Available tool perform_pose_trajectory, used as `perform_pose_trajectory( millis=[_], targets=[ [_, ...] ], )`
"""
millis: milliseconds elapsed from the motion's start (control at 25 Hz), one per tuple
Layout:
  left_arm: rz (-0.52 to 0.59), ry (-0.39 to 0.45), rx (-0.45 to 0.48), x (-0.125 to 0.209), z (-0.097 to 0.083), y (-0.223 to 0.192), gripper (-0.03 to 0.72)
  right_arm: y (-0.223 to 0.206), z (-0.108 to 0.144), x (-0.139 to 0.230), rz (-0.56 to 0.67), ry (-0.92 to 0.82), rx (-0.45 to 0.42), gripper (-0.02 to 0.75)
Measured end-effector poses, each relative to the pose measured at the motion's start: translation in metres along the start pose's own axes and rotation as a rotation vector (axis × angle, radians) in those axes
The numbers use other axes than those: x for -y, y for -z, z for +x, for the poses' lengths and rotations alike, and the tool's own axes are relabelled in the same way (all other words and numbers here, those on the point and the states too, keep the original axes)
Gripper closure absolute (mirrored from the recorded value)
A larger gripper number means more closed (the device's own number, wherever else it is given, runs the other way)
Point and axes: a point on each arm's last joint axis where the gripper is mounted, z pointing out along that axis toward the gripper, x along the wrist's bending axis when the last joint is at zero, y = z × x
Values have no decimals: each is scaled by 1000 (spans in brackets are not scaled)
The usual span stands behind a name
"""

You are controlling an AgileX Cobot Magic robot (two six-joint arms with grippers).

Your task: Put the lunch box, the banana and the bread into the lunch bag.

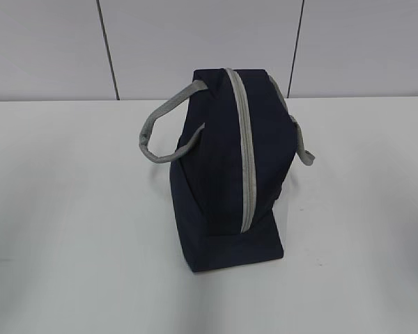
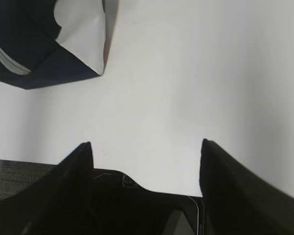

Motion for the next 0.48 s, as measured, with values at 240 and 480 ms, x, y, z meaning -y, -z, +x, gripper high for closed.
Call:
perform_pose_trajectory(
  millis=[240, 480],
  targets=[
    [-88, 0, 4, 40, 8, 13, 159, -12, -4, 41, 18, -8, 5, 222],
    [-79, -5, -9, 75, 14, -6, 159, -10, -4, 55, 16, -2, 10, 222]
  ],
)
